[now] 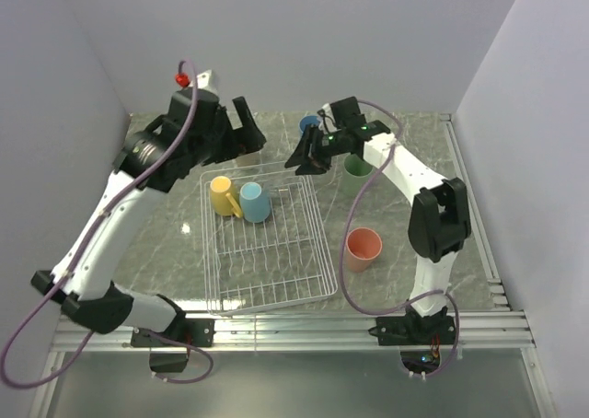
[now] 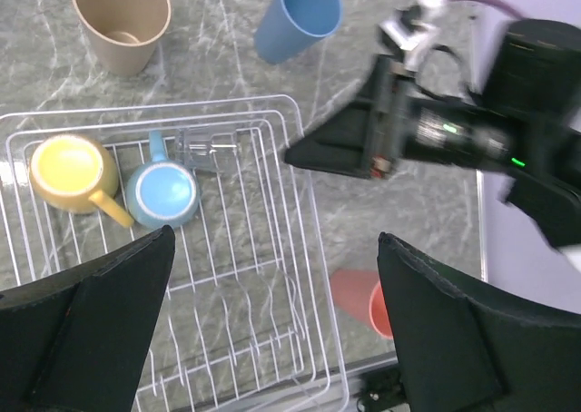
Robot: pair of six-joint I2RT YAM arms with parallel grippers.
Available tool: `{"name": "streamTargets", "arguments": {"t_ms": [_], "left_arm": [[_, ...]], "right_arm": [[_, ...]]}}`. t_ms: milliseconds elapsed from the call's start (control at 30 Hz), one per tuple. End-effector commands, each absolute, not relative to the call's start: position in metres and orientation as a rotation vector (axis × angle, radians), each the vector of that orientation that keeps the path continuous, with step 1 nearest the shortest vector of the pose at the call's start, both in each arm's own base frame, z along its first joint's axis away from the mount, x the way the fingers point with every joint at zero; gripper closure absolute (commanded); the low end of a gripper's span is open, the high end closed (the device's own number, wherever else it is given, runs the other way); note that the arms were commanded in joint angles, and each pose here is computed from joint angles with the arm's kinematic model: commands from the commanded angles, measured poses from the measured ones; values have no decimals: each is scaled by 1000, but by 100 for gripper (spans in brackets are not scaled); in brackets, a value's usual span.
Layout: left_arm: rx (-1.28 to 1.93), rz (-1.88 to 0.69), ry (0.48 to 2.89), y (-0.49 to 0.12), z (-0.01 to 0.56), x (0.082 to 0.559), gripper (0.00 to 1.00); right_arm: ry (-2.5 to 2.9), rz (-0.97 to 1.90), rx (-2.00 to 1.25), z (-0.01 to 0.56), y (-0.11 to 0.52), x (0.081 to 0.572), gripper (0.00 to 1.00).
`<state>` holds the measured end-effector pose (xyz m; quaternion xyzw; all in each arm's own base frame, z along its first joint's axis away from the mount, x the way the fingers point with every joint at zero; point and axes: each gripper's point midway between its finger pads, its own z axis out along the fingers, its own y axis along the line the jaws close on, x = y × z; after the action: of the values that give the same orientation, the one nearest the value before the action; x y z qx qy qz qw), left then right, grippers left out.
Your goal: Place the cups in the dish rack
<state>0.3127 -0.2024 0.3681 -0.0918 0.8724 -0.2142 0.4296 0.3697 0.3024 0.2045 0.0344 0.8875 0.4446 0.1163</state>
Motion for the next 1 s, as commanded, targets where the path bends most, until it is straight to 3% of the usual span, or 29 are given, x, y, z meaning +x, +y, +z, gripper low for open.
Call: {"name": "streamTargets", "arguments": {"t_ms": [0,633,967], "left_arm": [[-254,-561,2205,-200,358,300,1],[-297,-481,2229,-153,349,253,1],[-249,-450,2241,-146,345,253,0]], "right_arm": [[2568,1310,49,217,321,376,48],[2764,855,76,124,337,397,46],[2777,872,110,106,355,402,46]]}}
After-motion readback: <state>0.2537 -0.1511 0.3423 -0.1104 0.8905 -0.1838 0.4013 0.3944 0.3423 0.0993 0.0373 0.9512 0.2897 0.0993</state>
